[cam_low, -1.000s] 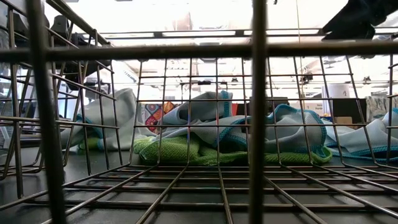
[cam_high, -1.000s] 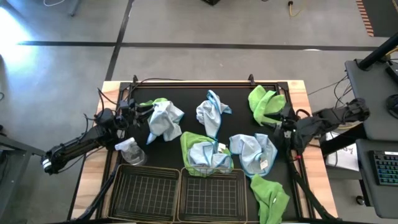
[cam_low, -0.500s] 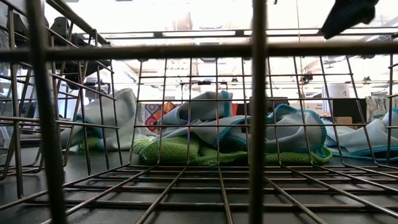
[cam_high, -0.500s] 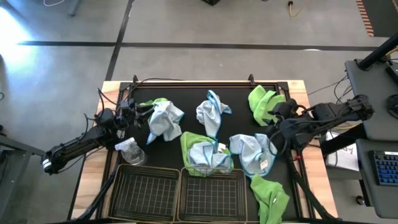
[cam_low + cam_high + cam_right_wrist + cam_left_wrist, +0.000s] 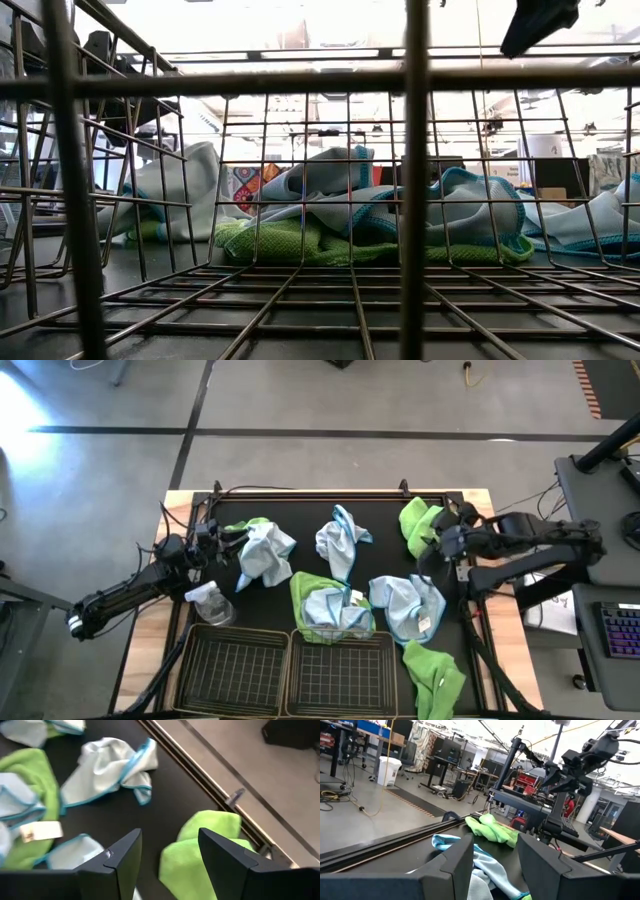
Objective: Sort microfiber towel by color & place in baskets
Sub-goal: Put the top right green towel into the right wire basket
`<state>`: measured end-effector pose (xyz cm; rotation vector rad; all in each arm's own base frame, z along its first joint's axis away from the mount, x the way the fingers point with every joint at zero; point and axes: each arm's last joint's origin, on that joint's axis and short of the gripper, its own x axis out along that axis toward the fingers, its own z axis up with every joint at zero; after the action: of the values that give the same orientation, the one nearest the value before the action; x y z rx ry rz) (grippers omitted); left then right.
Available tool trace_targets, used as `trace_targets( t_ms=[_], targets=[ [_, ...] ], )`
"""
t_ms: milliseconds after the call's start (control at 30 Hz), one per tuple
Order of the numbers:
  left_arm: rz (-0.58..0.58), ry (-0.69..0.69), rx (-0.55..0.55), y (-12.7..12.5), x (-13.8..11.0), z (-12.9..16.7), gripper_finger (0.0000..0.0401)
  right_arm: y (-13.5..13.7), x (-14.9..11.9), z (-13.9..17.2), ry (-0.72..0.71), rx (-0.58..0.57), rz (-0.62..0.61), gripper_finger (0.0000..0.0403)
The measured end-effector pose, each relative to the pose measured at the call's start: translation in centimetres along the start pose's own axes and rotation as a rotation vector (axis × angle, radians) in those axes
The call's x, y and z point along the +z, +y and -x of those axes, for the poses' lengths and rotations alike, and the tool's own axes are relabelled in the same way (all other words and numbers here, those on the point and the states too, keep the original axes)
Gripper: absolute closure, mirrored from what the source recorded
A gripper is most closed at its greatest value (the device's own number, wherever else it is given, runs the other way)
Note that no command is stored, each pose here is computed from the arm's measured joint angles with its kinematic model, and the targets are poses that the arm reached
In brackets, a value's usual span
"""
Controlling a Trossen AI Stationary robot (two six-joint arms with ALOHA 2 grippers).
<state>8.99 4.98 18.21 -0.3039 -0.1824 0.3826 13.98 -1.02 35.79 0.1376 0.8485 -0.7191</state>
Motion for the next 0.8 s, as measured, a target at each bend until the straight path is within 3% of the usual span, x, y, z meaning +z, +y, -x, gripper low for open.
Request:
trace_targets(
  t_ms=[533,800],
  targets=[
    [0.0,0.0,0.0,0.0,0.0,0.0,0.0262,-6.0,1.9,-4.4,0.203,-0.327,-0.048,0.0211],
    [0.0,0.001,0.0,0.0,0.0,0.0,0.0262,-8.4,2.3,-7.5,0.366,-0.372,-0.075,0.0211]
  ],
)
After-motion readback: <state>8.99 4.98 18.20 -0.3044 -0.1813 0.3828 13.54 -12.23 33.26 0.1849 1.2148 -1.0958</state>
